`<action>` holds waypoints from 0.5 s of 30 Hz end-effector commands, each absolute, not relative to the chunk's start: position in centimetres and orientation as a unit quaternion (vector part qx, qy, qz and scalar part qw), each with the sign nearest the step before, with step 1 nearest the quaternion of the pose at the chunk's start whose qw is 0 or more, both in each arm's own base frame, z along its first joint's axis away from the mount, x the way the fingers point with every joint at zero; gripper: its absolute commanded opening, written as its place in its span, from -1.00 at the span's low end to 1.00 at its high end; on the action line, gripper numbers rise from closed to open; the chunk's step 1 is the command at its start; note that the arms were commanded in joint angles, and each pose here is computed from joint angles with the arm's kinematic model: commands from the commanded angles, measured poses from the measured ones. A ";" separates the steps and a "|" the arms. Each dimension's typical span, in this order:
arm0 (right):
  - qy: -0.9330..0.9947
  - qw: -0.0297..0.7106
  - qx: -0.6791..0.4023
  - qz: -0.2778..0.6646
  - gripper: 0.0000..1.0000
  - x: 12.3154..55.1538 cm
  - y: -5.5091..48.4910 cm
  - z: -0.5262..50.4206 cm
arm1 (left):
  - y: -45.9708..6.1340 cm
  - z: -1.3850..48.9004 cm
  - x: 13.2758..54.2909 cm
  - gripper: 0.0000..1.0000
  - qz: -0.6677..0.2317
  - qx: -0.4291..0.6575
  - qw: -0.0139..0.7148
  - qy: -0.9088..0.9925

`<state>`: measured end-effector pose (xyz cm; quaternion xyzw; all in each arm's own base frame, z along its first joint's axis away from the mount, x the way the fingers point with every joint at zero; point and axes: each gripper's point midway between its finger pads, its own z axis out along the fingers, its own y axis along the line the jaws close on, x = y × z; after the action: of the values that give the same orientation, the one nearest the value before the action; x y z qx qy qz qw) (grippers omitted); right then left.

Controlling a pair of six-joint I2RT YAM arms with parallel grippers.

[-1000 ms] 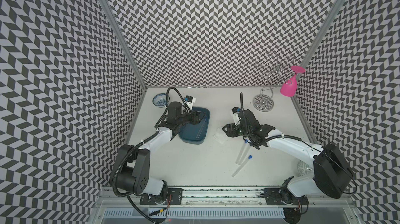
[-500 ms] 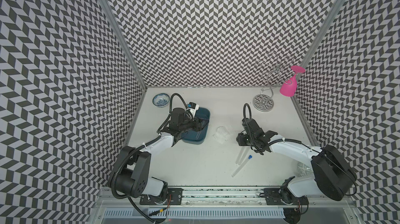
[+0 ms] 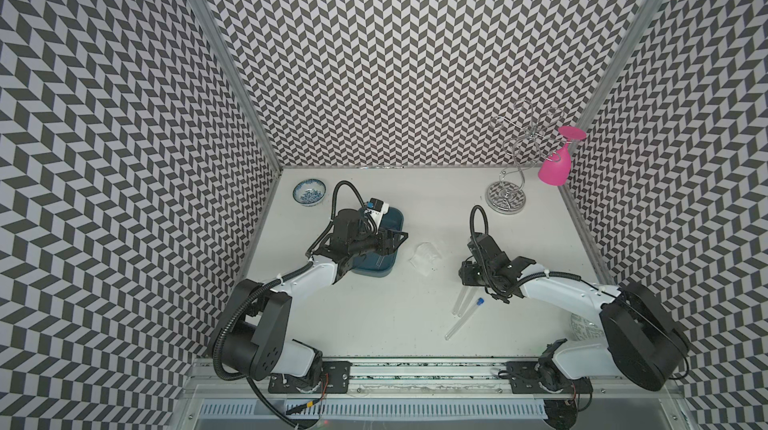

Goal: Wipe the exteriors of test tubes
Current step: Pick up the test tube at the center of the board.

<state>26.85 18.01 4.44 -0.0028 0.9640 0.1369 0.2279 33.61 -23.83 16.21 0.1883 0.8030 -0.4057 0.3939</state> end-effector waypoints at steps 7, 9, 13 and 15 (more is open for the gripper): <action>0.961 0.241 0.012 0.135 -0.24 27.0 17.6 4.7 | -24.6 16.2 33.4 0.17 -0.416 0.198 0.390 0.797; 0.962 0.240 0.011 0.134 -0.24 27.0 17.5 4.6 | -24.6 16.2 33.4 0.18 -0.417 0.198 0.390 0.797; 0.962 0.238 0.014 0.133 -0.23 26.8 17.4 4.4 | -24.7 16.4 33.4 0.18 -0.417 0.199 0.391 0.796; 0.963 0.234 0.014 0.134 -0.24 26.7 17.4 4.2 | -24.7 16.3 33.4 0.18 -0.417 0.199 0.390 0.797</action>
<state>26.31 17.54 3.73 0.0046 0.9669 0.1306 0.2191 33.39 -24.20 15.75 0.1891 0.8051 -0.4102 0.3845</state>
